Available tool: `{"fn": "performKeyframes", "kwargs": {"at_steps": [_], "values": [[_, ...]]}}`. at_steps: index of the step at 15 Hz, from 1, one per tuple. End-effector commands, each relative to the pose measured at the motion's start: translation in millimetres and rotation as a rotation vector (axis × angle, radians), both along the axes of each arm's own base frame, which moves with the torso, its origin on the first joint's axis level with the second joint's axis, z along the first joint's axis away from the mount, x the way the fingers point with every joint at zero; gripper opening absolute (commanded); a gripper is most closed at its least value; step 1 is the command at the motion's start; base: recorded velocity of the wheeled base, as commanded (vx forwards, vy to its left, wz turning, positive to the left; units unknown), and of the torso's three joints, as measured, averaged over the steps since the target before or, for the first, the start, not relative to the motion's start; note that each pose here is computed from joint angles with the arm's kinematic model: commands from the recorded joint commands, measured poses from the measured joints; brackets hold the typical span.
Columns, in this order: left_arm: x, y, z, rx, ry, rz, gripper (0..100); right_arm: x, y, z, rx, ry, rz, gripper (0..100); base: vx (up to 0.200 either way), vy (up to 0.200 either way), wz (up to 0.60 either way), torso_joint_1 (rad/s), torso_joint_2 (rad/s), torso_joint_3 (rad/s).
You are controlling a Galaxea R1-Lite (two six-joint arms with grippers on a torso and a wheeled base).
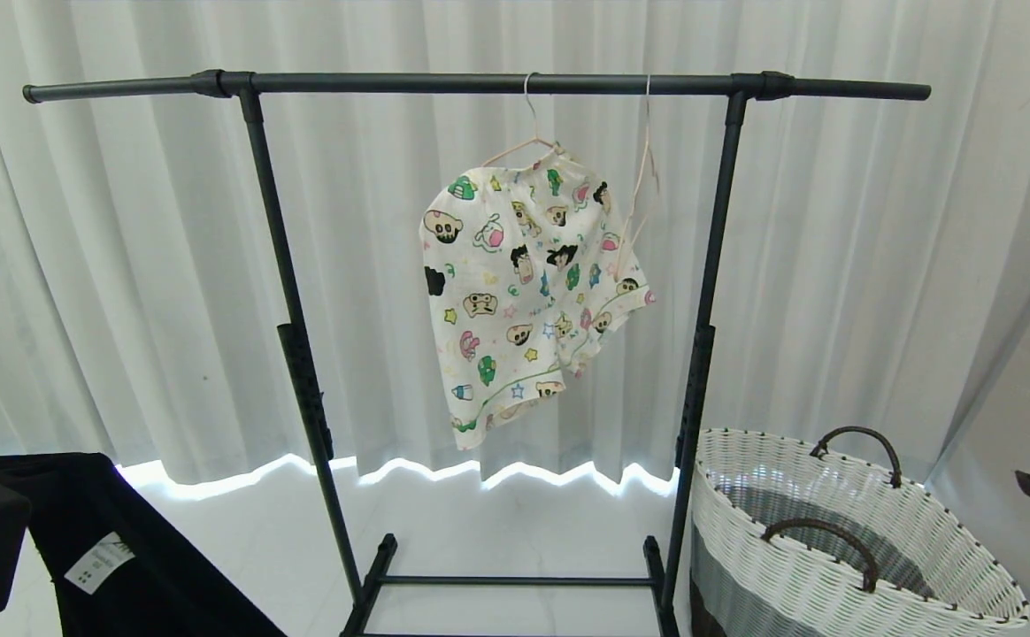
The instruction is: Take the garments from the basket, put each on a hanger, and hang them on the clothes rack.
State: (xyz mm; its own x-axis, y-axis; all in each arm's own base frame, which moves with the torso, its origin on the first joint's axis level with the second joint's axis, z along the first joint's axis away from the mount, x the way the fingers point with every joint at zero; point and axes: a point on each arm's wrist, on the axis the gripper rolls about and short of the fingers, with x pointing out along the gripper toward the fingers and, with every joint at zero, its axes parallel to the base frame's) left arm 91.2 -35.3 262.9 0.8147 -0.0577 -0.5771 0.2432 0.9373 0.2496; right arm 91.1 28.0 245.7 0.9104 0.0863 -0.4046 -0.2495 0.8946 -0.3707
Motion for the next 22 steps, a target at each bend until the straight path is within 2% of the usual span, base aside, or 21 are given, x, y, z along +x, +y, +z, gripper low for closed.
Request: {"fn": "performKeyframes", "kwargs": {"at_steps": [1,3,5,10,13,22], "values": [[-2.3,1.4,-3.1,0.002,0.005,0.006,0,1.9,-7.0,-17.8,-0.010,0.023,-0.071,100,0.000,0.000,0.00,0.000,0.00,0.000],[-2.5,3.8,-9.3,0.003,0.014,0.031,0,3.8,-12.4,-19.3,0.007,0.032,-0.120,100,0.000,0.000,0.00,0.000,0.00,0.000],[0.1,6.8,-11.5,-0.001,0.002,0.070,0,4.9,-16.7,-19.1,0.056,0.038,-0.147,100,0.000,0.000,0.00,0.021,-0.08,-0.062],[1.7,7.5,-24.0,0.018,-0.016,0.064,0,6.5,-19.0,-19.7,0.057,0.043,-0.171,100,0.000,0.000,0.00,0.141,-0.39,-0.254],[4.9,6.3,-26.6,0.006,-0.048,0.066,0,6.5,-19.0,-19.7,0.057,0.043,-0.171,100,0.000,0.000,0.00,0.181,-0.45,-0.273],[2.9,6.9,-29.2,0.011,-0.042,0.063,0,7.3,-18.9,-19.9,0.058,0.045,-0.171,100,0.000,0.000,0.00,0.212,-0.48,-0.280]]}}
